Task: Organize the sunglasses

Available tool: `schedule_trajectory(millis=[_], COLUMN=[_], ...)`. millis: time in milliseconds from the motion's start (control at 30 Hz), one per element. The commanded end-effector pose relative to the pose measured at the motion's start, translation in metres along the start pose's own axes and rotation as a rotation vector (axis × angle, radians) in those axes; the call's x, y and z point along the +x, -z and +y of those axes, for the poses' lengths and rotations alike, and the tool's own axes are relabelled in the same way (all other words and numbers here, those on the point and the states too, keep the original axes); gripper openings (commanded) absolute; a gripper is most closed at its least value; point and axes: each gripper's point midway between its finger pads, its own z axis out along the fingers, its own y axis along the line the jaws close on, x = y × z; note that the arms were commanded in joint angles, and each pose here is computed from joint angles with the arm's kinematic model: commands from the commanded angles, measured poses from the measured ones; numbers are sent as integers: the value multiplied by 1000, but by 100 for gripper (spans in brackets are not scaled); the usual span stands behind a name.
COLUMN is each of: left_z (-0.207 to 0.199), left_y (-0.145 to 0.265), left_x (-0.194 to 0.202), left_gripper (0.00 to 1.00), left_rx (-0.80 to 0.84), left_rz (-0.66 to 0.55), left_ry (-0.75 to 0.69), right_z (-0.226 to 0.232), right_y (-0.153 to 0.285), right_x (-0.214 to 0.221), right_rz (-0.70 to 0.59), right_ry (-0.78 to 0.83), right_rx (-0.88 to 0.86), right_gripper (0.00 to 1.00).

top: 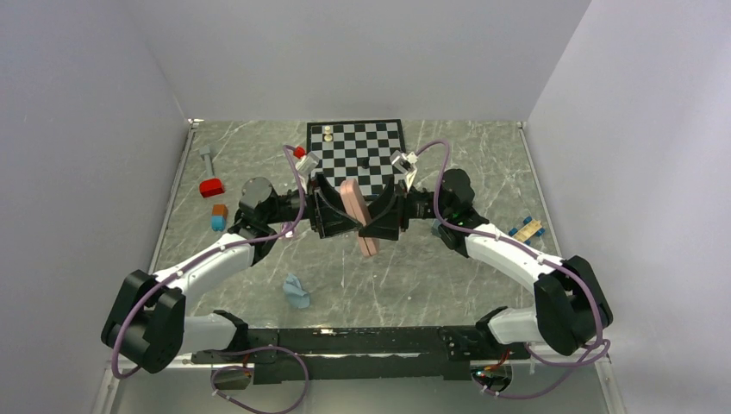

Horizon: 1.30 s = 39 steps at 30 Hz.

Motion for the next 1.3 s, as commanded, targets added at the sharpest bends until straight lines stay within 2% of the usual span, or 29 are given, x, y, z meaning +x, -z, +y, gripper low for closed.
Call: schedule_trajectory(millis=[0, 200, 267, 367, 567, 633, 700, 800, 900, 1033, 1067, 1100, 1167, 1200, 1267], left_z=[-22, -18, -14, 1, 55, 61, 58, 45, 32, 21, 15, 9, -2, -6, -12], left_y=[-5, -8, -9, -10, -1, 1, -1, -5, -7, -8, -9, -8, -6, -5, -2], left_x=[-15, -14, -14, -11, 3, 4, 5, 5, 5, 5, 3, 3, 4, 4, 2], left_gripper=[75, 45, 29, 1, 0, 0, 0, 0, 0, 0, 5, 19, 90, 98, 99], left_rx=[102, 108, 95, 27, -297, -329, -307, -215, -125, -57, -22, 11, 59, 74, 87], left_rz=[-5, 5, 3, 15, 59, 57, 56, 61, 59, 64, 58, 57, 56, 51, 39], left_ry=[-94, -65, -56, -41, 81, 88, 86, 58, 26, 9, -13, -27, -53, -67, -91], right_z=[26, 34, 34, 26, -46, -53, -48, -12, 16, 28, 28, 27, 27, 27, 28], right_y=[-5, -4, -3, -3, 12, 17, 15, 4, 0, -1, -1, 0, 0, -1, -1], right_x=[-28, -12, -10, -12, -22, -23, -22, -18, -15, -11, -10, -9, -8, -8, -6], right_rz=[-39, 25, 34, 30, 40, 46, 53, 66, 66, 86, 92, 93, 96, 98, 108], right_ry=[147, 175, 181, 170, 135, 137, 145, 169, 184, 180, 179, 180, 181, 178, 178], right_rx=[-104, -161, -155, -90, 394, 453, 419, 200, 28, -36, -34, -26, -24, -28, -39], right_gripper=[33, 32, 32, 31, 19, 18, 17, 7, 3, 2, 2, 2, 2, 2, 2])
